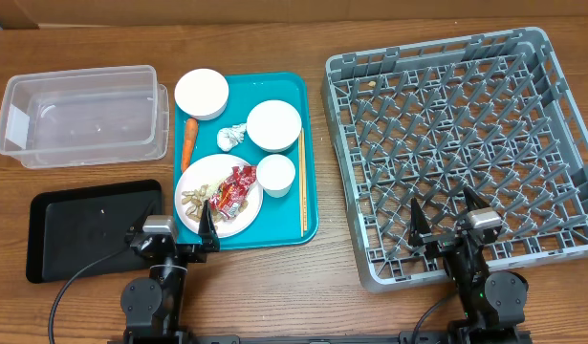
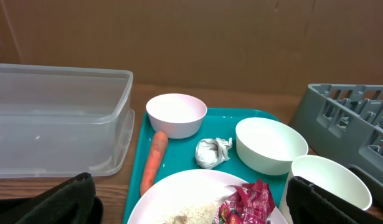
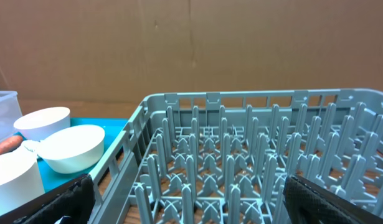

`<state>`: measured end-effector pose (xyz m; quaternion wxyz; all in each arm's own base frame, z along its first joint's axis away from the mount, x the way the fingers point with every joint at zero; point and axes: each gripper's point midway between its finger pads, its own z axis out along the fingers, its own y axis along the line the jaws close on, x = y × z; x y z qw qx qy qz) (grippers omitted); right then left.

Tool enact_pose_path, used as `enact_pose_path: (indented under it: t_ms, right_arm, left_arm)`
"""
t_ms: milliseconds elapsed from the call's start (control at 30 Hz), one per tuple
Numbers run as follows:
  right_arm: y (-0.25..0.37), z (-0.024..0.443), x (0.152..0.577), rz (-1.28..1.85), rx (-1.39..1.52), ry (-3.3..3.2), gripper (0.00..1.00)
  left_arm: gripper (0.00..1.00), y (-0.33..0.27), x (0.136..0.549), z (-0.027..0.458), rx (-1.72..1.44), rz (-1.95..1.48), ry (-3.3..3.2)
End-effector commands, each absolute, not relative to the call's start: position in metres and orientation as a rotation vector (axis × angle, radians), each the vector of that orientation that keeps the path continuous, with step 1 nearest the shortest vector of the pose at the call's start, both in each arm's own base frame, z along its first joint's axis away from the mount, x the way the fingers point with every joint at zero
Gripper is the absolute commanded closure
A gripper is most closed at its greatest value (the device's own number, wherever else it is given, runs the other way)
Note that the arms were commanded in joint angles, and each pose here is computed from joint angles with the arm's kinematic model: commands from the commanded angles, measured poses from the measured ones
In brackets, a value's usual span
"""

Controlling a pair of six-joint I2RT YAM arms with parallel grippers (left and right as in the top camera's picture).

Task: Sort waste into correct bins and load items into the dishwasher

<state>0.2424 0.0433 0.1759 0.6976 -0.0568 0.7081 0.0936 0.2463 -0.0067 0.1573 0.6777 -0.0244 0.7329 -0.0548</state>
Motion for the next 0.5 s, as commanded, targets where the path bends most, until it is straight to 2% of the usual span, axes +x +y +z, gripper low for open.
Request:
enact_pose_path:
  t_ms: [0,467]
  right_arm:
    - [0.045,0.177,0.242,0.283,-0.069,1.571,0.0]
    - [0.039,0.229,0.227,0.297,0.002,1.695,0.0]
  left_arm:
    - [0.0,-0.006,0.246,0.158,-0.074,-0.135,1.64]
    - [0.0,-0.007,0.233,0.197,-0.108,-0.156,1.778]
